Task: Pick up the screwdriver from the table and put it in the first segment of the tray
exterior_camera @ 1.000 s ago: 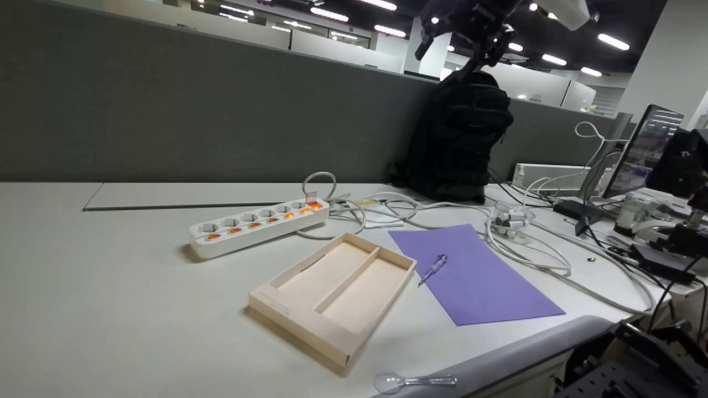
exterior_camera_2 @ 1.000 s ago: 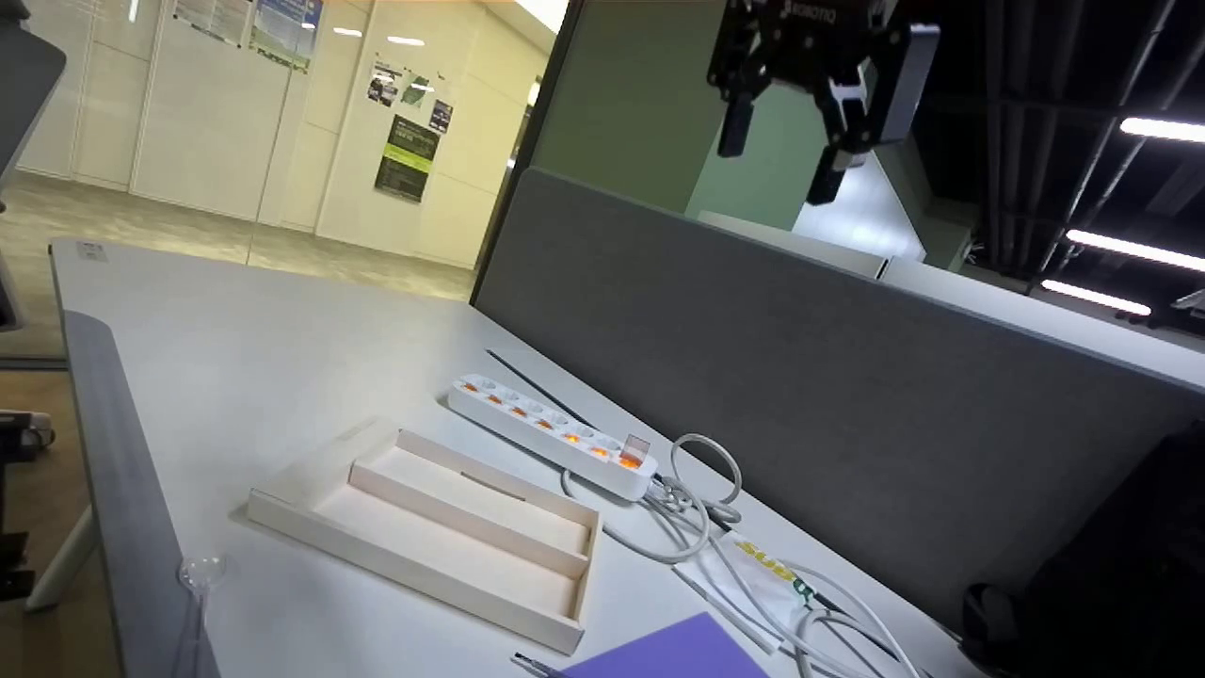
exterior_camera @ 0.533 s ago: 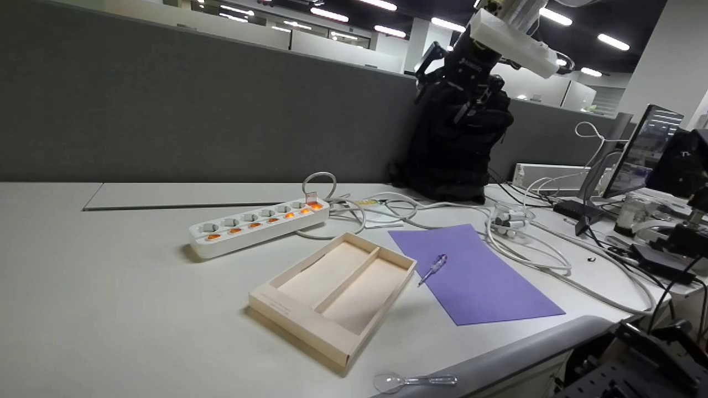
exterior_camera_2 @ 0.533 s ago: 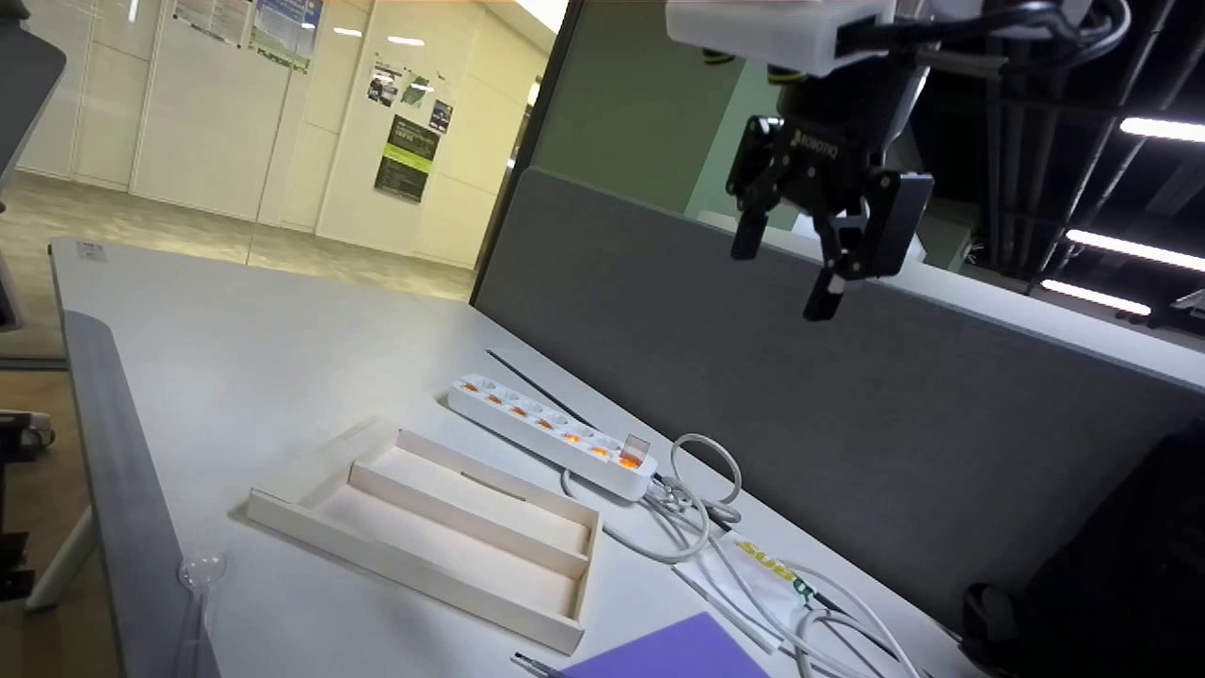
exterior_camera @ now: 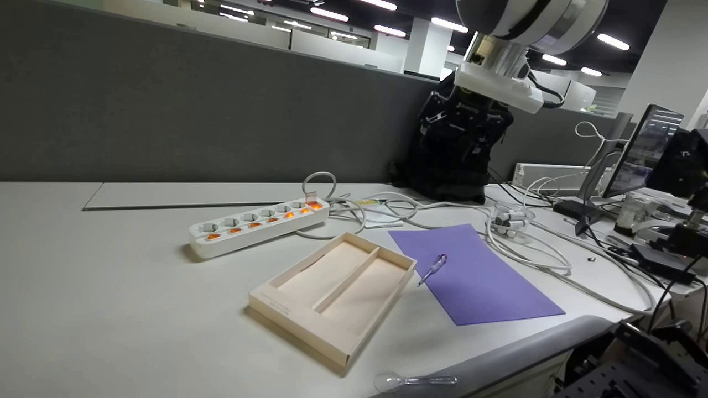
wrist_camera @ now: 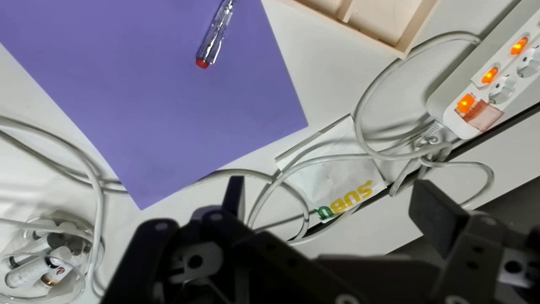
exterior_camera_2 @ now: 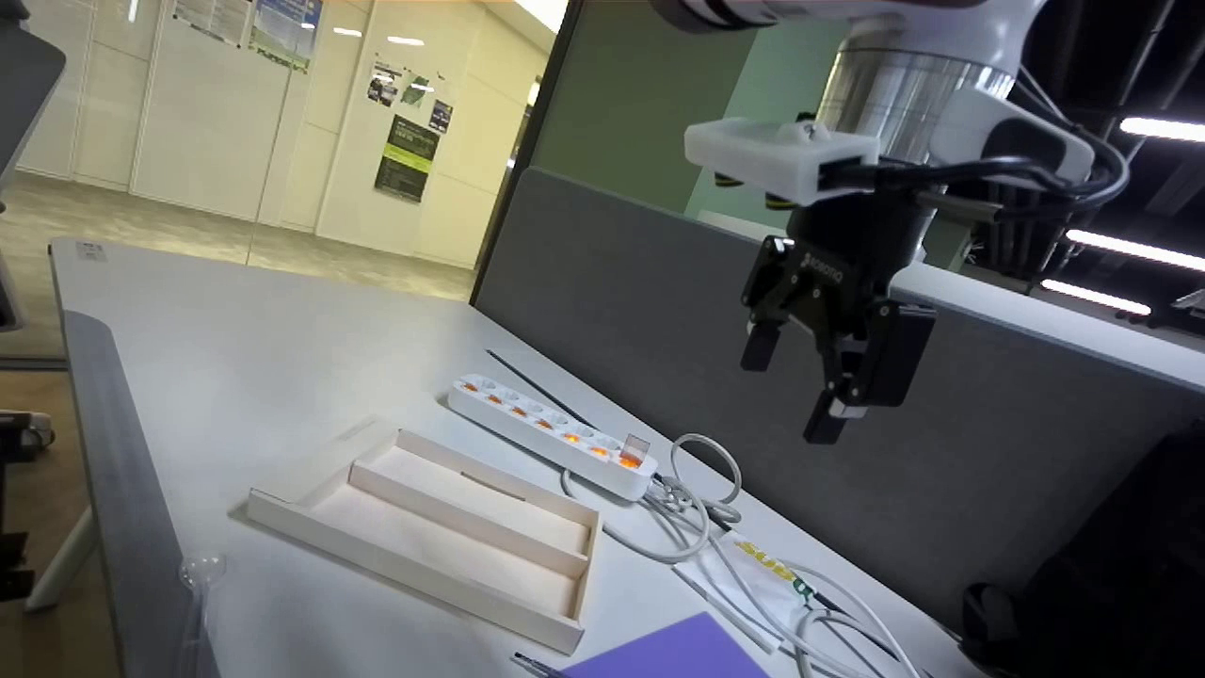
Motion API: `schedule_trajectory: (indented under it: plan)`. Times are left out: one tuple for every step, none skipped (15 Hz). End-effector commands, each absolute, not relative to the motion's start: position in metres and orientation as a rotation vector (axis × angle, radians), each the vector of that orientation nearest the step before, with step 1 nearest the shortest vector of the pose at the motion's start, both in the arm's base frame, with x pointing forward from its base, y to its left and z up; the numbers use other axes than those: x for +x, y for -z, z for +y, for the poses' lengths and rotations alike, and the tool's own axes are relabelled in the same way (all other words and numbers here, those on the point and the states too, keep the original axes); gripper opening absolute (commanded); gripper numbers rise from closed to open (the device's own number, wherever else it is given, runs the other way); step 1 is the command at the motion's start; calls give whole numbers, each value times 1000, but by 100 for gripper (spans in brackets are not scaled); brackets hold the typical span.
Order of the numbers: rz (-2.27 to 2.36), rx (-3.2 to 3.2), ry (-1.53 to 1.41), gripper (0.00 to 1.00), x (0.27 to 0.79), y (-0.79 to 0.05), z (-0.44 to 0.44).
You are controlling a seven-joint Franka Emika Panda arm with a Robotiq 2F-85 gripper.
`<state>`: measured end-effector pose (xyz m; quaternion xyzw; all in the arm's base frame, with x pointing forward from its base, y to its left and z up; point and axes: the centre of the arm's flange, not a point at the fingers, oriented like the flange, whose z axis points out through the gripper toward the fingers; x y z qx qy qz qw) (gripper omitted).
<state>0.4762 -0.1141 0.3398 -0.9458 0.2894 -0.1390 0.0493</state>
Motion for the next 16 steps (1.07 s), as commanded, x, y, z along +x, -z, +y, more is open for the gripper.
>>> schedule_trajectory:
  plan:
    - [889,-2882,416,100,478,-337,-115]
    - [892,-2881,414,100,480,-336,-115]
    - [893,-2881,415,100,481,-336,-115]
    - [904,-2898,402,100,483,-333,-115]
    - [921,-2910,396,100,486,-325,-115]
    - [930,-2912,379,100,488,-314,-115]
    - [971,-2913,374,100,490,-303,-115]
    - [1011,-2907,348,100,491,-292,-116]
    - [1039,-2900,322,100,492,-281,-116]
    - [1076,-2889,303,100,492,-270,-117]
    - [1104,-2879,297,100,490,-260,-119]
    - [1126,-2873,294,100,490,-251,-122]
    - [1142,-2864,289,100,490,-243,-125]
    - [1155,-2853,289,100,491,-234,-128]
    - [1158,-2839,294,100,492,-227,-130]
    - [1166,-2825,284,100,492,-221,-131]
